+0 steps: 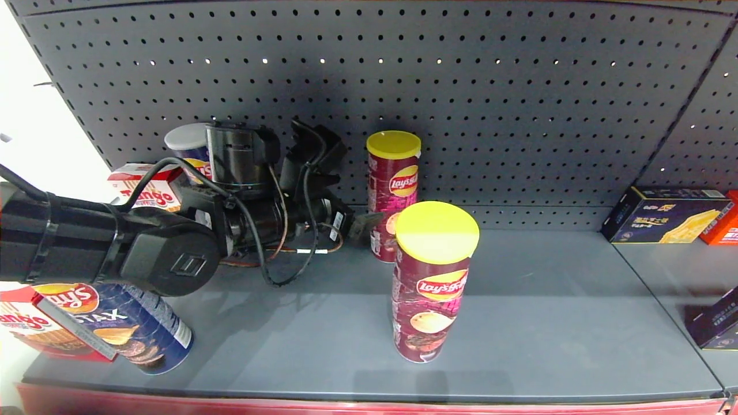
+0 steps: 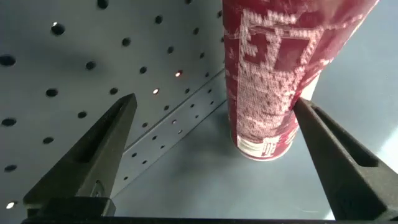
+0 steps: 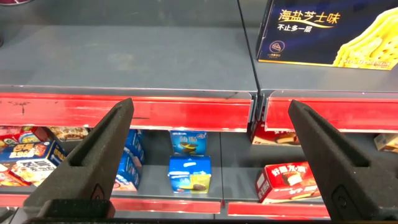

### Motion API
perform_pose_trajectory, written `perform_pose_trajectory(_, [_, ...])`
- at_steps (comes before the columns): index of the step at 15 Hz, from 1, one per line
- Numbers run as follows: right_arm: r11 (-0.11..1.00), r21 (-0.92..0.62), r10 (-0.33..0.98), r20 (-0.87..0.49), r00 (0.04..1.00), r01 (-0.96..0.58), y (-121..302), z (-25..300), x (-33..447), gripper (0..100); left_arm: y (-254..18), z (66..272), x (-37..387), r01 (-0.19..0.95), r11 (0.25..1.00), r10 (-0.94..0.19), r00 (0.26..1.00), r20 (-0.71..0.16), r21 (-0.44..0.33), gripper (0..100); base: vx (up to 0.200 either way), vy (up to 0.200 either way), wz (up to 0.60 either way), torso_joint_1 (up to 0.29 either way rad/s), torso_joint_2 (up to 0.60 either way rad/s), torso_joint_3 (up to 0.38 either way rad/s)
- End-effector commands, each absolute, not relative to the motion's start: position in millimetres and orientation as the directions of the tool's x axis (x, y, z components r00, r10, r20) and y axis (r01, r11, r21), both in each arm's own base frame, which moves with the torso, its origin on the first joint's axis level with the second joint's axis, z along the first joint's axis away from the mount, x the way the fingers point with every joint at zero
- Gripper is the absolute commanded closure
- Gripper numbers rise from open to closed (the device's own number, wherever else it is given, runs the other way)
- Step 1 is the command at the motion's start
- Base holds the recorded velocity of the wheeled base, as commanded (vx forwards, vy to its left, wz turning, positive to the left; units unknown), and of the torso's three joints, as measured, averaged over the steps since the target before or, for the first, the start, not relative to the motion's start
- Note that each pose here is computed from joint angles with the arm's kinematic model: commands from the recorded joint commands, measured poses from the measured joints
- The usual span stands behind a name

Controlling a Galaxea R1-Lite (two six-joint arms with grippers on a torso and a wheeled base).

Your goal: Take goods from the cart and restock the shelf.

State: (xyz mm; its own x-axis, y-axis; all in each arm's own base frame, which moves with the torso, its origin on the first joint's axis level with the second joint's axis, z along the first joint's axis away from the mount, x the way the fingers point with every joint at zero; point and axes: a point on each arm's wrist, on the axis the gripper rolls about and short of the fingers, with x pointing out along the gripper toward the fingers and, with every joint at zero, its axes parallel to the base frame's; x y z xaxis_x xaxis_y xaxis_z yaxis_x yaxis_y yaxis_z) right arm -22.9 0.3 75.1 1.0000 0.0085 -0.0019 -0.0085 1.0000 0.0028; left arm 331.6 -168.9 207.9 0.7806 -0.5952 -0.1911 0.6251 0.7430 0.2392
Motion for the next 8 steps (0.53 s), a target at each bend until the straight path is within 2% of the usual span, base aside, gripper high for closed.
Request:
perform_pose_trajectory(1, [1.000, 0.002, 0.009, -0.003, 1.000, -0.009, 0.3, 75.2, -22.8, 0, -168.8, 206.4, 332.6, 0.621, 0.747, -0.590, 0.784, -0.195, 0.238, 0, 0.000, 0.000, 0.00, 0.000, 0.00, 0.000])
perform_pose_trajectory(8, [1.000, 0.003, 0.009, -0.003, 1.000, -0.009, 0.3, 75.2, -22.8, 0, -163.8, 205.4, 333.8, 0.596, 0.768, -0.562, 0.803, -0.200, 0.234, 0, 0.000, 0.000, 0.00, 0.000, 0.00, 0.000])
